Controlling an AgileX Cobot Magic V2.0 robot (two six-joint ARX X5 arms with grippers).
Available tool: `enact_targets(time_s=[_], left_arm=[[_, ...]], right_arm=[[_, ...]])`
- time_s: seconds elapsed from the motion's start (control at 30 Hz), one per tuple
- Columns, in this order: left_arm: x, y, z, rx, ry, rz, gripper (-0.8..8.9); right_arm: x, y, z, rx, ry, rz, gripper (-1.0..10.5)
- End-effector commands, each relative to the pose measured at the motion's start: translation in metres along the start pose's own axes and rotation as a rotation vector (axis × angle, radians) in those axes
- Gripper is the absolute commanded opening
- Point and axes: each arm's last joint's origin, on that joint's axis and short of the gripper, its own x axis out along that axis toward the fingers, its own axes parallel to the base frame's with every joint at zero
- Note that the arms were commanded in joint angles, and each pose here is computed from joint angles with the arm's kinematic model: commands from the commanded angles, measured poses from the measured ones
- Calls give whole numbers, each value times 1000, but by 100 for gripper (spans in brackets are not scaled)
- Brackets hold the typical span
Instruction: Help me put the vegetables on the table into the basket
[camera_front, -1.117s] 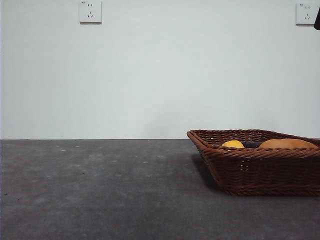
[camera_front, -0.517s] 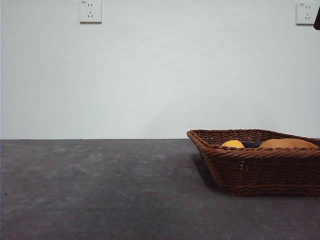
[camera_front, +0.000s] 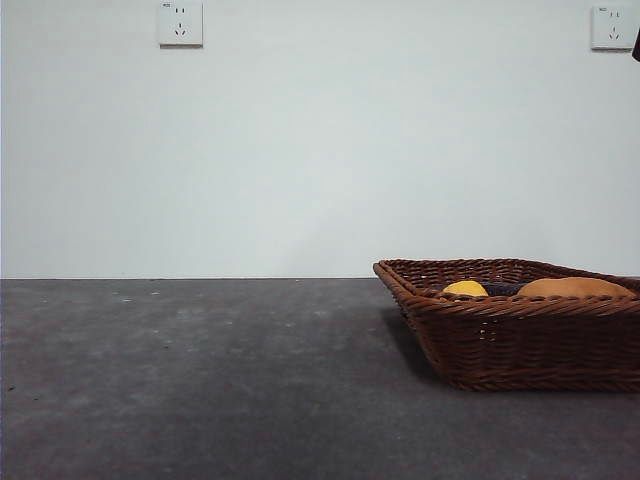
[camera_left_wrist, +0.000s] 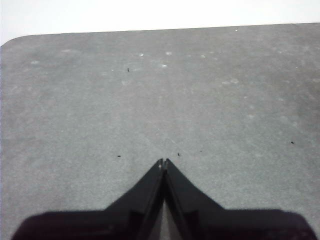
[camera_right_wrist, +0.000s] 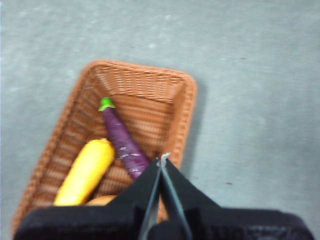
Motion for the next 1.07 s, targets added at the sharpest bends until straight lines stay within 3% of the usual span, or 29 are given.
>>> enact_targets(time_s=[0.03,0.17,0.27,0.37,0.77,1.07], left_arm=[[1,0,-2,-11,3,2,-4],[1,0,-2,-11,3,2,-4],[1,0,-2,-11,3,2,-4],[1,0,-2,-11,2,2,-4],[1,0,-2,-11,3,2,-4],[1,0,-2,-11,4,2,-4]], right_arm=[[-15,1,-5,-33,-104,-43,2],[-42,3,-47,-38,-339,-128,2],[-41,1,-92,-5,-385,-244,2],[-24,1,-133,49,-421,-295,2],[36,0,-221,123,-461,-290,2],[44,0,-232,155,-489,-284,2]])
